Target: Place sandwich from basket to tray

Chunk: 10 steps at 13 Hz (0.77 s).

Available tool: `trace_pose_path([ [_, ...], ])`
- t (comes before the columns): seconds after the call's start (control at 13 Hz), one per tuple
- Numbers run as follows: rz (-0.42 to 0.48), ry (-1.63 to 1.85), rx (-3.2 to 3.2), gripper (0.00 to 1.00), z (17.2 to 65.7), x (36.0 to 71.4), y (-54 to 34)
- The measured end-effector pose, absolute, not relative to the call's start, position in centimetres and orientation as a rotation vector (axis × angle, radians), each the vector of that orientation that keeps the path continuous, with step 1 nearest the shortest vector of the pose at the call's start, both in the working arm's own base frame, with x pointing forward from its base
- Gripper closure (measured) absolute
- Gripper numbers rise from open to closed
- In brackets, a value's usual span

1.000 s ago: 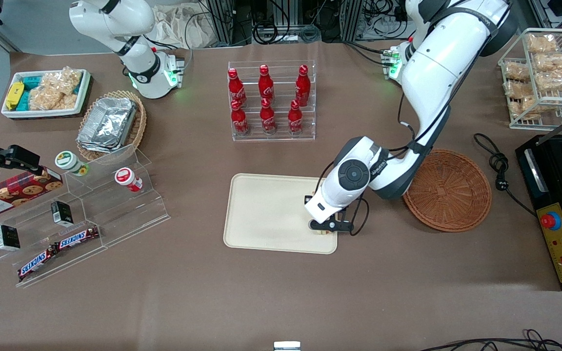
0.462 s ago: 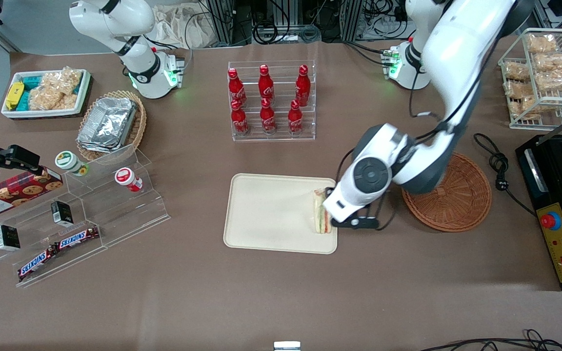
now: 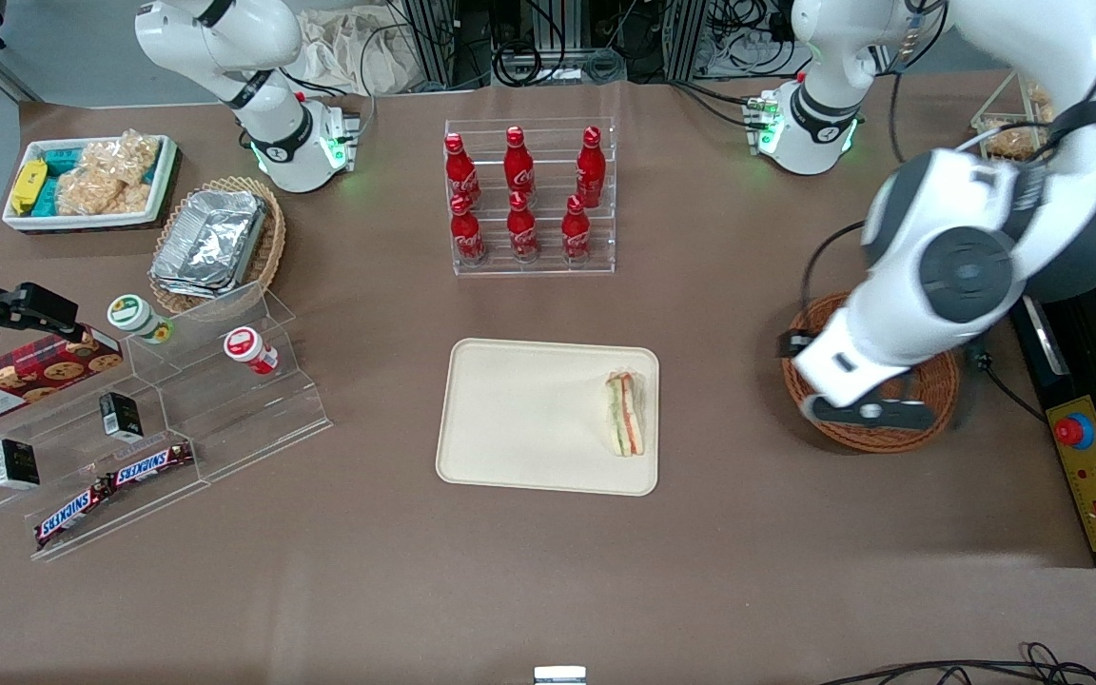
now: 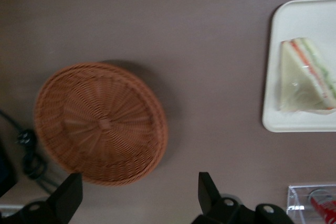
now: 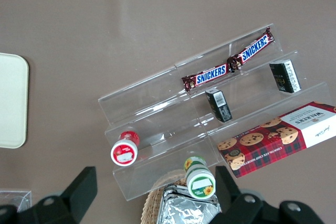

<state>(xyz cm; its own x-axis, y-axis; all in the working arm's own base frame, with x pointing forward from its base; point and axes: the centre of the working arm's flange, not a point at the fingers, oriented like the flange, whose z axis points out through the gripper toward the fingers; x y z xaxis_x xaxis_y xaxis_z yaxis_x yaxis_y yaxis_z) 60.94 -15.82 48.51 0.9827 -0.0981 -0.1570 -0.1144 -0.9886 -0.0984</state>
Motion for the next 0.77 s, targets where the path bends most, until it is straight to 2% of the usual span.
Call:
trace_pose_path([
  [0.31,0.297,0.039,-2.991,0.00,50.4,60.7,-9.1],
  [0.77,0.228,0.024,-3.066,0.00,56.3,58.9,1.7],
])
